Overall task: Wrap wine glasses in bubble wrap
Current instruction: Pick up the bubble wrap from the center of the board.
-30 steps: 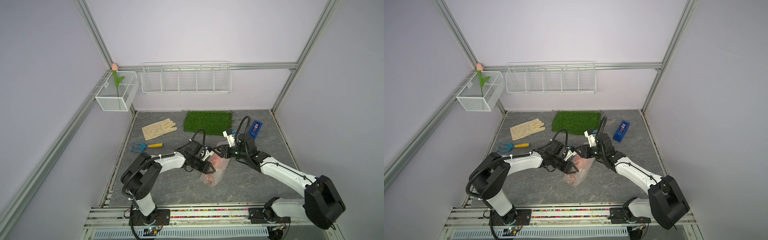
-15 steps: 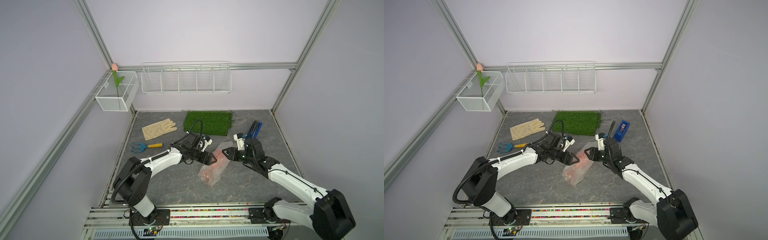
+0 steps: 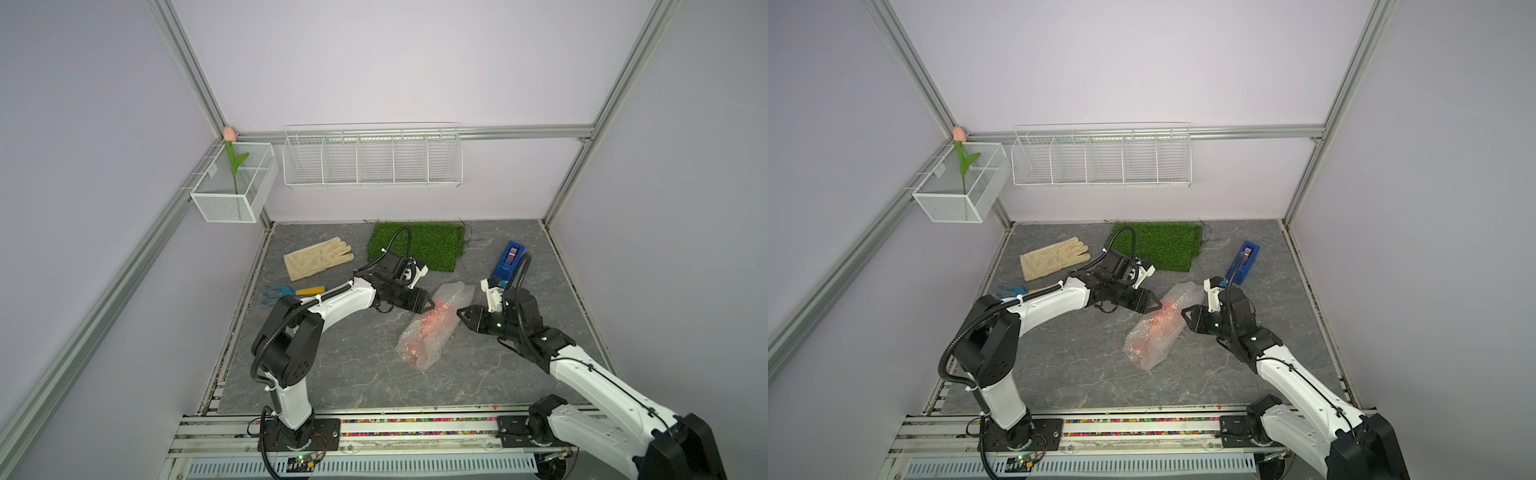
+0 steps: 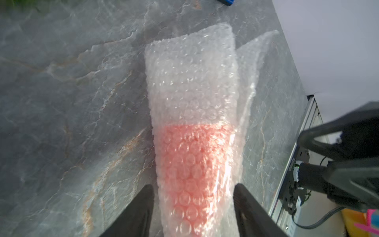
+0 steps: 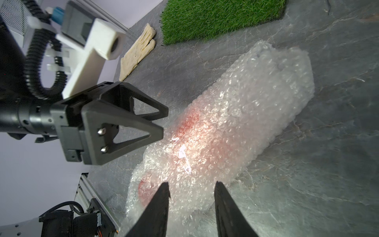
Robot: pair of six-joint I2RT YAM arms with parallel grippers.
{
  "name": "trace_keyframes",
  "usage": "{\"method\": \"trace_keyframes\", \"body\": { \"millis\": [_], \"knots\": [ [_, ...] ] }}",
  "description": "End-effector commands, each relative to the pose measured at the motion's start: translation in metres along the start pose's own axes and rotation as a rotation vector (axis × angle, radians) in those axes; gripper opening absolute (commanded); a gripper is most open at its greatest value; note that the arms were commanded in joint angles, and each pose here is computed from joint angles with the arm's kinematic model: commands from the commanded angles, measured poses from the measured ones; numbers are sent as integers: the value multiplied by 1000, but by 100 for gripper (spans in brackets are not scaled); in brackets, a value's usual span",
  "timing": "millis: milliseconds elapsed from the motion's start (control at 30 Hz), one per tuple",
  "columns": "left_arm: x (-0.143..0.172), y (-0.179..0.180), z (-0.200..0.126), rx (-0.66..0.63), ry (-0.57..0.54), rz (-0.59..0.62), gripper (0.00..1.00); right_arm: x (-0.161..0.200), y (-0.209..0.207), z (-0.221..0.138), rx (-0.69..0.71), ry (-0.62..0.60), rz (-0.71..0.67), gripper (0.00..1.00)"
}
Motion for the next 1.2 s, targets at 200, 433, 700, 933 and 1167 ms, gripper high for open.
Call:
{"method": "trace_keyframes", "body": {
  "millis": [200,433,700,933,1167],
  "knots": [
    [3,10,22,18,87,-8,38,25,-29,6,114,43,80,35],
    [-6,-2,0,-3,43,12,49,21,-32,18,116,56,86,33],
    [-32,-18,-30,-109,-47,64,53,11,-31,28,127,60,74,32],
    [-36,-55,-30,-219,-27,222,92,5,-38,34,150,55,94,31],
    [-26,-69,0,-292,69,281,99,0,-47,29,174,44,118,30]
  ]
}}
Point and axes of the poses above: each gripper's point midway between its finger pads, its own z axis out along the fingers, its own y axis along the line the jaws close on, x = y × z, the point moved 7 cm from there along -z, back along the fingers, and after that the axes turned 8 degrees about -z, right-handed, at the moved point
